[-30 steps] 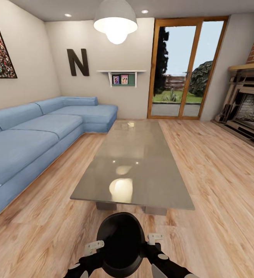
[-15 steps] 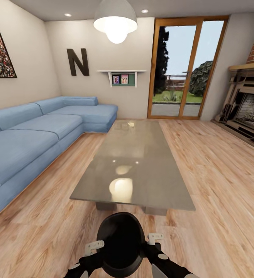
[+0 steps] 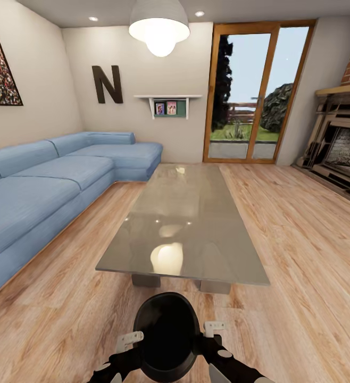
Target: Place each of the two pumpkins and all three candles from the living room inside a cabinet in the living room (use any cabinet), then make sure every cabinet is closed, and position the cauldron so it is next to a table in the living room.
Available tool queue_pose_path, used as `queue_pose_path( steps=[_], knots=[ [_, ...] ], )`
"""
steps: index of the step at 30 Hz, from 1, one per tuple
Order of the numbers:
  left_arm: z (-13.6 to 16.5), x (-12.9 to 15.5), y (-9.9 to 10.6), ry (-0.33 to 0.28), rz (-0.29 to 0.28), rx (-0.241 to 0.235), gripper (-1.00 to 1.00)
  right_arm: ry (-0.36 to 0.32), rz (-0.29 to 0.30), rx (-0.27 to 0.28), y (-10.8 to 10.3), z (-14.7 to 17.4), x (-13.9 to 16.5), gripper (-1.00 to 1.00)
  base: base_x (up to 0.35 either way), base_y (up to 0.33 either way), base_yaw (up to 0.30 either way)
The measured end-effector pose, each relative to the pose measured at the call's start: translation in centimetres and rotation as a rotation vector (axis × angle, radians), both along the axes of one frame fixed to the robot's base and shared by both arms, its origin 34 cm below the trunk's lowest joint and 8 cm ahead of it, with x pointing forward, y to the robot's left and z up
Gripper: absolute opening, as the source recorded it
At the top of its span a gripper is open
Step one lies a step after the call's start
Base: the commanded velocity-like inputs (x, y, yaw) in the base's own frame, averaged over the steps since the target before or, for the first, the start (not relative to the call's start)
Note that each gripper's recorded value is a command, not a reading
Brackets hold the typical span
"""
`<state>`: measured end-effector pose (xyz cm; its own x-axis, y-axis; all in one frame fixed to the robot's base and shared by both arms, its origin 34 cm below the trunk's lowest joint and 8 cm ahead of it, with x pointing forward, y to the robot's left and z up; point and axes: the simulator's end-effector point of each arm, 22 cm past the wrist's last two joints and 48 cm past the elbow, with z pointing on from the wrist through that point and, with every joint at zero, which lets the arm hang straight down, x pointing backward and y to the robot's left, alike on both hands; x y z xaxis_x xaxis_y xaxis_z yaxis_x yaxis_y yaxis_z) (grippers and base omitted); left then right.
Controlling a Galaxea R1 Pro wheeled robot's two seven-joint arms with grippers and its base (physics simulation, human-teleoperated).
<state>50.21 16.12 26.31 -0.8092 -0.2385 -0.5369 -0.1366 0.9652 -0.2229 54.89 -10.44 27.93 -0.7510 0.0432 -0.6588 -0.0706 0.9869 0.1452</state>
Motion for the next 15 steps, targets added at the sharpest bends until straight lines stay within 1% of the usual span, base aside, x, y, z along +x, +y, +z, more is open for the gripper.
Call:
queue_pose_path(
  steps=[6,11,15],
  knots=[
    [-0.01,-0.01,0.00,0.000,0.000,-0.001,-1.00,0.000,0.000,0.000,0.01,0.00,0.00,-1.00,0.003,0.000,0.000],
    [0.05,0.03,0.01,-0.001,0.000,0.000,-1.00,-0.001,-0.001,0.001,0.01,0.05,0.03,-1.00,0.146,0.000,0.000],
    [0.01,0.02,0.00,-0.001,0.000,0.000,-1.00,0.000,-0.001,0.000,0.00,0.01,0.01,-1.00,0.030,0.000,0.000]
  ],
)
